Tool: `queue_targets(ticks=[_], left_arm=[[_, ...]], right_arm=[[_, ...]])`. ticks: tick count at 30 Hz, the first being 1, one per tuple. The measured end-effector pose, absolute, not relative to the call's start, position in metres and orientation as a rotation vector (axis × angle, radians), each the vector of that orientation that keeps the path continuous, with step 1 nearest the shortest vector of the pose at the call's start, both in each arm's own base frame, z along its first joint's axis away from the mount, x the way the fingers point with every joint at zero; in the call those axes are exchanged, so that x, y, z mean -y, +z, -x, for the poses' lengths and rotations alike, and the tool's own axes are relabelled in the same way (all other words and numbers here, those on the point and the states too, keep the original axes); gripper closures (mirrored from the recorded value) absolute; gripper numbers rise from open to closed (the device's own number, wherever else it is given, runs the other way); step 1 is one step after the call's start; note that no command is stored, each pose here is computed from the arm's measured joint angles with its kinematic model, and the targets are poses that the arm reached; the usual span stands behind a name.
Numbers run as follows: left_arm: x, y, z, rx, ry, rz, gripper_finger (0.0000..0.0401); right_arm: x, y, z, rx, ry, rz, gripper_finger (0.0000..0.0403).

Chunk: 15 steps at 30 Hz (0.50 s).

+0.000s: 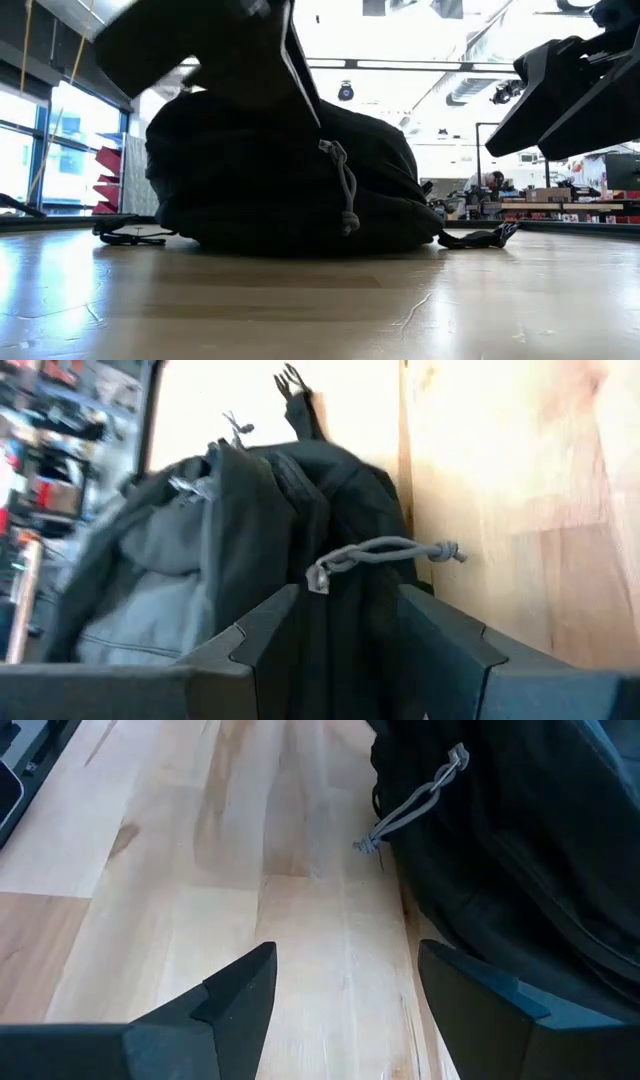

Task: Unpack backpack
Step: Close the black backpack

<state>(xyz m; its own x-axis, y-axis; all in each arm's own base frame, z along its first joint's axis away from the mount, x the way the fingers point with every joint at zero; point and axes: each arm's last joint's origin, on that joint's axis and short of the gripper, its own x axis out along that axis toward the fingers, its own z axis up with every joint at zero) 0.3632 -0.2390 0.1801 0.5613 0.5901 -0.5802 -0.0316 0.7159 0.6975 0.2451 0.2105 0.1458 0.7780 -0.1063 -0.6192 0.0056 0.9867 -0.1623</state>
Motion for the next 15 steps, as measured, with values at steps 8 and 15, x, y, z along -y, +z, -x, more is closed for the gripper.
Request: queue_targets(ticks=[8,15], left_arm=[[0.213,0.177,-0.356,-1.086,0.495,-0.634,0.0249],[0.194,0.172,-0.367,-1.157,0.506,-0.568,0.0295]], right_arm=[[-0.211,0.146,-0.245,-0.682,-0.053,0.152,0.0172],[-0.211,0.146,-0.245,-0.684,-0.047,0.149,0.0172]])
